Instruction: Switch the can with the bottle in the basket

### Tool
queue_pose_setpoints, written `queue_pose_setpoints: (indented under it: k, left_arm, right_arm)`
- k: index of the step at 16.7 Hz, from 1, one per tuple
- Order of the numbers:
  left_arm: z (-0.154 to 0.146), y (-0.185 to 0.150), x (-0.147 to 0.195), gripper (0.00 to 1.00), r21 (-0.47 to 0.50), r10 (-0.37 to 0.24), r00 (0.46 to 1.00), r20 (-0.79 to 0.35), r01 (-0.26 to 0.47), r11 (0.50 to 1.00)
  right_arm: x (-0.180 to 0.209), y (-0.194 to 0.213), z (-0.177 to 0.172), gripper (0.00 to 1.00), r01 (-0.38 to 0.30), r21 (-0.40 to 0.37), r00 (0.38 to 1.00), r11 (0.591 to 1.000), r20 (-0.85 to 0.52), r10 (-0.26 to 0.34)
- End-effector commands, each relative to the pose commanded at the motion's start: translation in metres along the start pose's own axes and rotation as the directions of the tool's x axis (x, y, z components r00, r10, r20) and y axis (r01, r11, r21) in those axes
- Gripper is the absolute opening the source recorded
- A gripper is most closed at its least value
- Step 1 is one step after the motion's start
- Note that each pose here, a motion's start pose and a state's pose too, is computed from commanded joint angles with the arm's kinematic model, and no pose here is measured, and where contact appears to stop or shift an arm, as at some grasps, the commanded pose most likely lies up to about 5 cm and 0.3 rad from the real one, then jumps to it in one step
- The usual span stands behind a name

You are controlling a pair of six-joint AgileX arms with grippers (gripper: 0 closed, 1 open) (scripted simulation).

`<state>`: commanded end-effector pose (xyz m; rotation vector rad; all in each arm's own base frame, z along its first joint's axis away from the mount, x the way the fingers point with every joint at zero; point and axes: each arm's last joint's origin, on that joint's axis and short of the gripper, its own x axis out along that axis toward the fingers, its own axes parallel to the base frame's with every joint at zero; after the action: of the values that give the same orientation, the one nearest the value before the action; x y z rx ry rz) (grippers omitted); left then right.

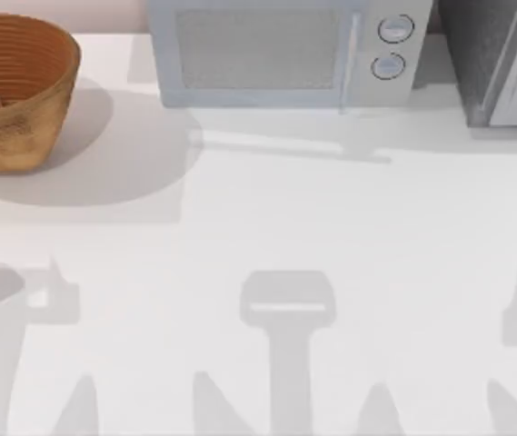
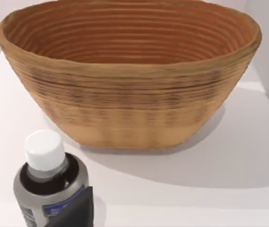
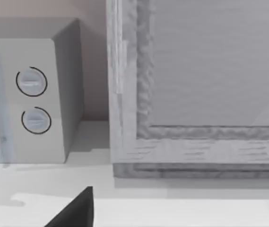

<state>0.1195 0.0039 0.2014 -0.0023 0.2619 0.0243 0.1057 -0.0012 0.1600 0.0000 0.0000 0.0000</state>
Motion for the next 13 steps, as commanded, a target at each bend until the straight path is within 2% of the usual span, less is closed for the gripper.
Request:
queue_pose_setpoints:
  k: [3,6,10,13]
  left_arm:
    - [0.042,0.004,0.011,1.00,-0.005,0.001,0.989,-0.146,-0.002,1.000]
    - [0.091,0.011,0.037,1.00,-0.013,-0.006,0.959,-0.285,0.003,1.000]
    - [0.153,0.025,0.096,1.00,-0.033,-0.032,0.895,-0.444,0.020,0.999]
    - [0.184,0.039,0.154,1.00,-0.054,-0.063,0.835,-0.546,0.039,0.998]
  right_arm:
    - [0.000,0.000,0.000,1.00,0.000,0.000,1.000,1.000,0.000,0.000]
    - [0.000,0.000,0.000,1.00,0.000,0.000,1.000,1.000,0.000,0.000]
    - [0.000,0.000,0.000,1.00,0.000,0.000,1.000,1.000,0.000,0.000]
    - [0.000,0.000,0.000,1.00,0.000,0.000,1.000,1.000,0.000,0.000]
